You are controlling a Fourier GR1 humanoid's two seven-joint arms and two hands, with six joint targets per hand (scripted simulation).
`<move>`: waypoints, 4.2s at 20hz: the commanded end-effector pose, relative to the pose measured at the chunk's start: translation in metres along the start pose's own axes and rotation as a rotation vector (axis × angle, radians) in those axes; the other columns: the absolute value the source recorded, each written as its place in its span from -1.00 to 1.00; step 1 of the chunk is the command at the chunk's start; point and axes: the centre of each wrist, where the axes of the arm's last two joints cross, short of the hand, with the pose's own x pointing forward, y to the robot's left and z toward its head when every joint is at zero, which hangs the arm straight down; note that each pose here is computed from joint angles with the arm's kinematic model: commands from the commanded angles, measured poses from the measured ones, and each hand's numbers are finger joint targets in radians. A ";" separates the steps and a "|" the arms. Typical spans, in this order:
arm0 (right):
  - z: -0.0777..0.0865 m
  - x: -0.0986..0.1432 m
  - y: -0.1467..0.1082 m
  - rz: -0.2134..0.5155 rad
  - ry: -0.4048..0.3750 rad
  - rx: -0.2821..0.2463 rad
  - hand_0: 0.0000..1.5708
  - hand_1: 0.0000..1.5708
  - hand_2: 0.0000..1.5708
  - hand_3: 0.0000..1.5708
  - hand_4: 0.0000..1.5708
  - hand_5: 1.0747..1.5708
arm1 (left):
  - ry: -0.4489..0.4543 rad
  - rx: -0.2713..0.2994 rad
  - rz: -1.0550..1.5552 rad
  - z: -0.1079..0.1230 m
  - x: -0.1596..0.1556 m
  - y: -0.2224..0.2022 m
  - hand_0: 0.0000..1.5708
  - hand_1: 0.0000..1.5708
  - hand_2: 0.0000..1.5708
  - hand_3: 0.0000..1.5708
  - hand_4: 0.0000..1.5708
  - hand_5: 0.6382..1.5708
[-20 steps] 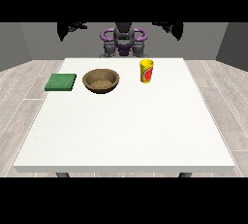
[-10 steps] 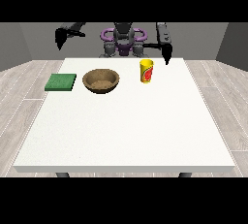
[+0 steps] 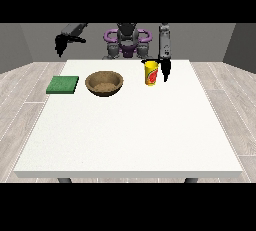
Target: Pick the cup and pour the ball into the bowl, then pick the bowl and place it on the pad
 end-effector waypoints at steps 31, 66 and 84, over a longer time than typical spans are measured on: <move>0.024 -0.041 -0.031 -0.020 0.187 -0.040 -1.00 -1.00 -1.00 -1.00 -1.00 0.99 | 0.009 -0.070 -0.828 -0.070 0.016 0.060 0.83 0.83 1.00 1.00 1.00 0.43; 0.024 -0.058 -0.072 -0.068 0.260 -0.032 -1.00 -1.00 -1.00 -1.00 -1.00 1.00 | -0.514 -0.615 -2.072 -0.097 0.064 -0.189 0.95 0.95 1.00 1.00 0.98 0.13; 0.042 -0.056 -0.091 -0.056 0.310 -0.138 -1.00 -1.00 -1.00 -1.00 -1.00 0.99 | -0.144 -0.315 -1.569 -0.118 0.092 -0.175 0.66 0.66 1.00 1.00 1.00 0.18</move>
